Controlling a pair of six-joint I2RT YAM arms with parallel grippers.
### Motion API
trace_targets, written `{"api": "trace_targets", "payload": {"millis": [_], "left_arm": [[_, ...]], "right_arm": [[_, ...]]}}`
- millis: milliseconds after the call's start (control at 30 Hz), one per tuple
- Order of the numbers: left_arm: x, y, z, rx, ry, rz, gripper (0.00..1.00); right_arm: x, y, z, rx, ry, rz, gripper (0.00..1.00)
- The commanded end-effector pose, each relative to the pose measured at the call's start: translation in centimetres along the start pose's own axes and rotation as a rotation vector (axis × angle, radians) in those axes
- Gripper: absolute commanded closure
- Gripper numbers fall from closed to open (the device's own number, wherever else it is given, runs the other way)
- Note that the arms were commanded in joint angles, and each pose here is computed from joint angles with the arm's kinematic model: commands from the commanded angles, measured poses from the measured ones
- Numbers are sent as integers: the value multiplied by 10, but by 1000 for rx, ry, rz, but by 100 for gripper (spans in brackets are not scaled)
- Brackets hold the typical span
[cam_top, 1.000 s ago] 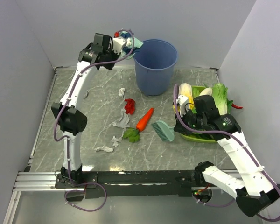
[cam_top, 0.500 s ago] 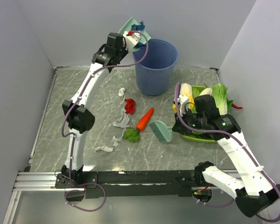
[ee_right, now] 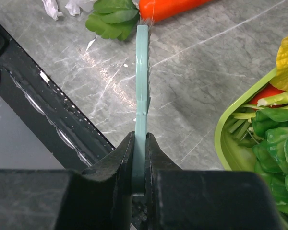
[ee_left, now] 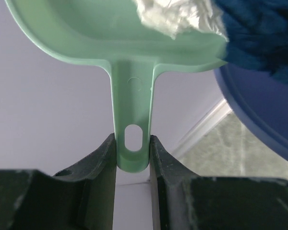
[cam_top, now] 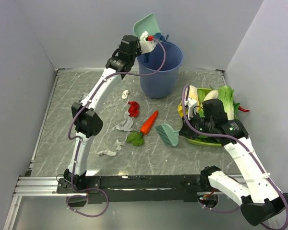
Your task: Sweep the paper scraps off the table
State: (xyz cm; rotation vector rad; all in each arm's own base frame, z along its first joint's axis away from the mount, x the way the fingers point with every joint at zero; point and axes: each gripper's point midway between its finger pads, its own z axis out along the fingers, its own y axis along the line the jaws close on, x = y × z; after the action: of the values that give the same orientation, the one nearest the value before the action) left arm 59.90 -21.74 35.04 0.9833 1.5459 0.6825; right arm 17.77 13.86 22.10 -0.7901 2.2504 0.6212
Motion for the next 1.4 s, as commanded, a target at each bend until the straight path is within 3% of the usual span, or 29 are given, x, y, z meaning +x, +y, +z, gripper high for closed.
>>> {"api": "trace_targets", "payload": {"millis": [0, 433, 700, 967, 1100, 1233, 1367], "left_arm": [[-17, 39, -6, -141, -36, 94, 99], [-36, 75, -14, -267, -81, 312, 99], [-43, 88, -28, -298, -99, 323, 99], [-50, 111, -49, -345, -119, 245, 99], [-46, 131, -67, -366, -117, 133, 99], [-20, 136, -88, -304, -66, 14, 99], [30, 119, -117, -142, 55, -63, 99]], "right_arm": [[-12, 3, -3, -15, -70, -2, 100], [-15, 1, -5, -15, -74, 5, 100], [-14, 2, -3, -23, -76, 18, 100], [-17, 2, -2, -32, -75, 22, 100], [-21, 2, -2, -38, -73, 21, 100], [-30, 3, -6, -38, -84, 11, 100], [-36, 1, -6, -39, -91, -2, 100]]}}
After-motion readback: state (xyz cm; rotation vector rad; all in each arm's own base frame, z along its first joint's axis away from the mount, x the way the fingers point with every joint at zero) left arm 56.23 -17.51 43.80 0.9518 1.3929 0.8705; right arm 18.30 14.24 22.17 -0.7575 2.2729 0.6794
